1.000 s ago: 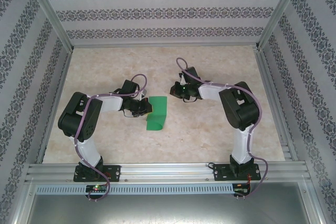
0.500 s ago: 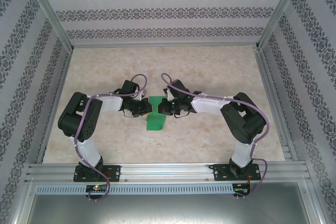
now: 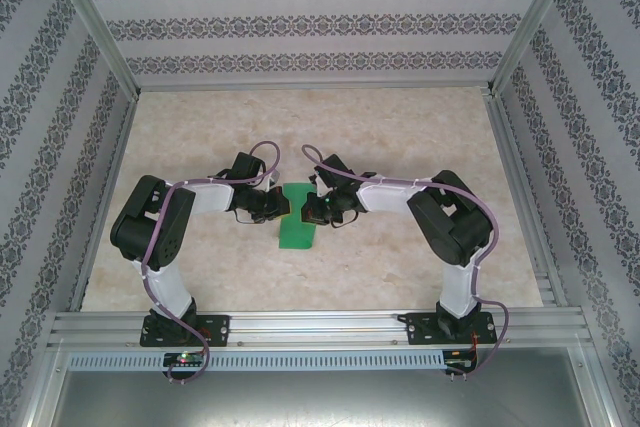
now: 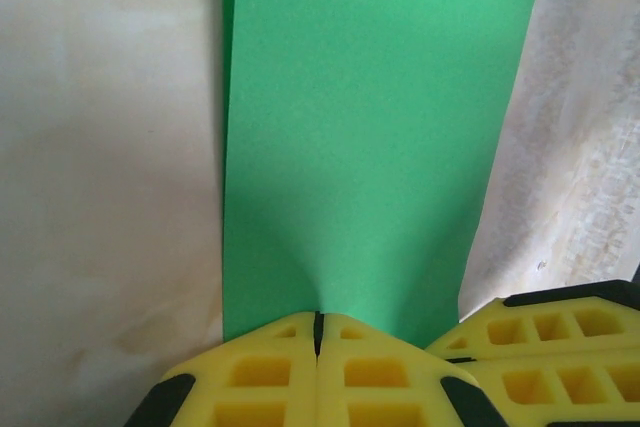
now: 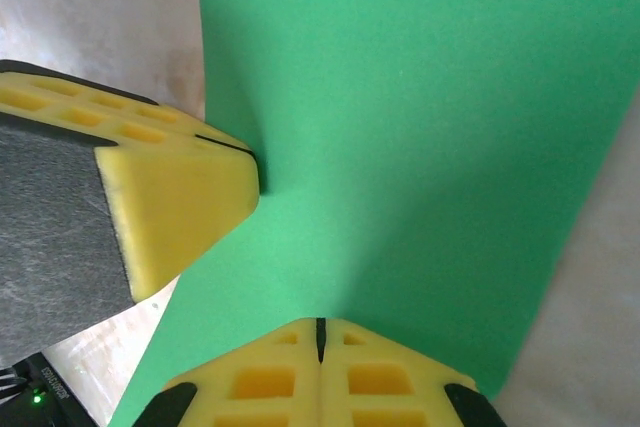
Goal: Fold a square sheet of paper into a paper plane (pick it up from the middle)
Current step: Fold the square sheet of paper in half at the center of the table.
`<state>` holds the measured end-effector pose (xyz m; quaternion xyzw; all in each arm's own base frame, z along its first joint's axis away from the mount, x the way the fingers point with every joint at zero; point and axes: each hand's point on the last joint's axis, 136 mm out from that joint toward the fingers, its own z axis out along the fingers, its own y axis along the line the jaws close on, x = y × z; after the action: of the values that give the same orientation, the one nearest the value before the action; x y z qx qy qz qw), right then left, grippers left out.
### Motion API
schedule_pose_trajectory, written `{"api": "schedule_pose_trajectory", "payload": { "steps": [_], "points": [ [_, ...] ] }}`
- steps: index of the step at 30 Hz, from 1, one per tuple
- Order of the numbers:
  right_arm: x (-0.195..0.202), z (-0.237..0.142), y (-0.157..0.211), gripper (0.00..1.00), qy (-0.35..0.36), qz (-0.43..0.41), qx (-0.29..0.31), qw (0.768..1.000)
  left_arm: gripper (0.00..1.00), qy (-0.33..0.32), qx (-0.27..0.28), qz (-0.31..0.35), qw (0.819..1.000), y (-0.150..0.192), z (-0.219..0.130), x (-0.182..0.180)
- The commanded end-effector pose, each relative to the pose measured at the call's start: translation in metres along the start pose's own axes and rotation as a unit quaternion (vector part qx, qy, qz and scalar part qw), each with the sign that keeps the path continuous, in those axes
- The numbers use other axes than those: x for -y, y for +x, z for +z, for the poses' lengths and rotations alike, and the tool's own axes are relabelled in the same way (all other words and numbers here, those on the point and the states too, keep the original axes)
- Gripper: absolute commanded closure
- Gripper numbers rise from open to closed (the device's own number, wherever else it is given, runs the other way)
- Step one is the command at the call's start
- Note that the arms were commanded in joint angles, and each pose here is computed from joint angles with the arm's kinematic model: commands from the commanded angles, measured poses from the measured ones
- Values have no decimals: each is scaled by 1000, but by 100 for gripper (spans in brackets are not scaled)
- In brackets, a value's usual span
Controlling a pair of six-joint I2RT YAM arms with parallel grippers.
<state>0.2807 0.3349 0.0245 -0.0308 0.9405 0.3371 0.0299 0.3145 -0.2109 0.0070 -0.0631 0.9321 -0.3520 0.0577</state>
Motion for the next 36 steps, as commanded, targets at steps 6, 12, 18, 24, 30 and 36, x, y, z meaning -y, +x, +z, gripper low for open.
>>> {"api": "schedule_pose_trajectory", "payload": {
  "steps": [6, 12, 18, 24, 30, 36],
  "points": [
    [27, 6, 24, 100, 31, -3, -41, 999, 100, -175, -87, -92, 976, 69, 13, -100],
    [59, -5, 51, 100, 47, 0, -60, 997, 100, -199, -82, -95, 972, 71, 9, -109],
    [43, -28, 38, 100, 27, -30, -21, 999, 100, -192, -82, -95, 973, 71, 11, -107],
    [-7, -36, 9, 100, -22, -52, 38, 998, 100, -187, -81, -96, 974, 70, 10, -105],
    [-16, -3, 14, 100, -35, -39, 12, 999, 100, -186, -82, -96, 974, 71, 11, -106],
    [-6, 8, 29, 100, -30, -34, -11, 999, 100, -187, -82, -99, 974, 73, 12, -107]
  ]
}}
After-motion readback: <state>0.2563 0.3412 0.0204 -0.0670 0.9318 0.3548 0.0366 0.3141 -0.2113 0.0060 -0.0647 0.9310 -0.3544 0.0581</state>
